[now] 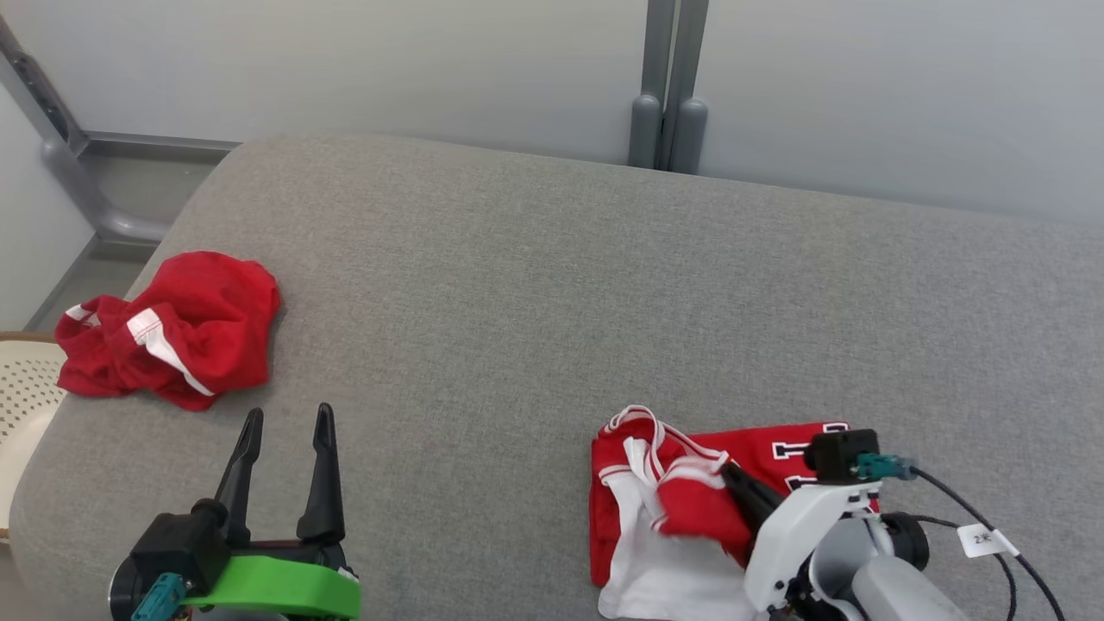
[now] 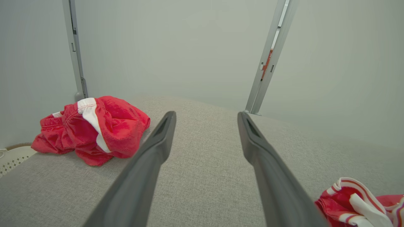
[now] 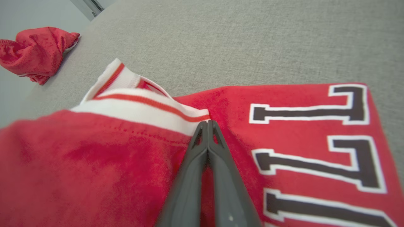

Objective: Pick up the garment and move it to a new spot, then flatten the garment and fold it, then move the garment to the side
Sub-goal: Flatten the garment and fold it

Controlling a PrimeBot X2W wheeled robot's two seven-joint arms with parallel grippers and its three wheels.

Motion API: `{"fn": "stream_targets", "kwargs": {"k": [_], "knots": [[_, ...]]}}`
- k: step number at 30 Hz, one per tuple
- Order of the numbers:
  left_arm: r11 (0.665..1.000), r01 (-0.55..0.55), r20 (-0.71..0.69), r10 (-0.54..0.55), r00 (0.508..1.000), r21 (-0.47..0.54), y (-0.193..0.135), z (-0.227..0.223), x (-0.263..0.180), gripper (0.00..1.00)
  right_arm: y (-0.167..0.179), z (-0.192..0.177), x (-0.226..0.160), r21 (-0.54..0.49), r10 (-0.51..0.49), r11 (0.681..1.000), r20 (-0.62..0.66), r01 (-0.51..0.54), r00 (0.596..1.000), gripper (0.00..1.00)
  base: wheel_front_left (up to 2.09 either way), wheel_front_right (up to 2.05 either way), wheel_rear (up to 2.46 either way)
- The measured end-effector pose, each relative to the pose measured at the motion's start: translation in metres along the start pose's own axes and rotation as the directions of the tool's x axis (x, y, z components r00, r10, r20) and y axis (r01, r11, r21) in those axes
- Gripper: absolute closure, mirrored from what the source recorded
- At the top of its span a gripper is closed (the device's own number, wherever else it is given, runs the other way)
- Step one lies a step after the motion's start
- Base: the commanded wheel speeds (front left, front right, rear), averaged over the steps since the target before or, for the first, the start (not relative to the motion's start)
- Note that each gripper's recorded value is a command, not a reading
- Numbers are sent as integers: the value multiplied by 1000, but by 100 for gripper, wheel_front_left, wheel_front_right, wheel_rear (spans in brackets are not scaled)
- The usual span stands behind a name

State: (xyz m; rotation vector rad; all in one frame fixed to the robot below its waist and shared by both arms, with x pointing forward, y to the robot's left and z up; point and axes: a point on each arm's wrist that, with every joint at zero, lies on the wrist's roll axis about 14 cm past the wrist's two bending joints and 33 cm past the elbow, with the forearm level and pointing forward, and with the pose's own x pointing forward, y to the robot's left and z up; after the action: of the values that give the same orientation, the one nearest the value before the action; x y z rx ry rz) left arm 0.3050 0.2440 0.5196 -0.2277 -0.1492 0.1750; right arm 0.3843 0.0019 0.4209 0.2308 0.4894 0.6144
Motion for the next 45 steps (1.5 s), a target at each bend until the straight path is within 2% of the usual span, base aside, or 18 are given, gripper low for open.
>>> {"fn": "stream_targets", "kwargs": {"k": [6, 9, 14, 20, 22, 23, 24, 32, 37, 45], "knots": [[1000, -26, 3, 26, 1000, 5, 9, 1, -5, 0, 74, -33, 0, 1, 206, 978, -86, -207, 975, 100, 0, 0, 0], [1000, -22, 2, 22, 1000, 7, 8, 1, -4, 0, 94, -33, -4, 5, 269, 963, -72, -270, 960, 100, 0, 0, 0], [1000, 1, 0, -1, 1000, 10, 2, 0, 1, 0, 93, 8, -8, -40, 303, 953, 83, -301, 949, 100, 0, 0, 0], [999, 52, 4, -52, 999, 9, -13, 0, 10, 0, 57, 72, -23, -99, 241, 970, 315, -221, 918, 100, 0, 0, 0], [997, 71, 7, -71, 997, 10, -18, 0, 13, 0, 40, 91, -31, -120, 202, 978, 375, -168, 905, 54, 0, 0, 0], [997, 81, 9, -82, 997, 10, -22, 1, 15, 0, 31, 100, -37, -132, 180, 982, 403, -138, 897, 13, 0, 0, 0], [996, 89, 11, -89, 996, 10, -24, 1, 16, 0, 24, 106, -41, -139, 165, 984, 422, -116, 891, 0, 0, 0, 0], [988, 153, 21, -153, 988, 7, -45, 2, 29, 0, -35, 156, -89, -154, -1, 981, 604, 118, 797, 0, 0, 0, 0], [981, 192, 10, -192, 981, 4, -58, -2, 35, 0, -58, 151, -113, -120, -94, 968, 640, 221, 762, 0, 0, 0, 0], [973, 232, -11, -232, 973, -3, -73, -11, 43, 0, -76, 124, -134, -78, -200, 945, 632, 319, 749, 0, 0, 0, 0]]}}
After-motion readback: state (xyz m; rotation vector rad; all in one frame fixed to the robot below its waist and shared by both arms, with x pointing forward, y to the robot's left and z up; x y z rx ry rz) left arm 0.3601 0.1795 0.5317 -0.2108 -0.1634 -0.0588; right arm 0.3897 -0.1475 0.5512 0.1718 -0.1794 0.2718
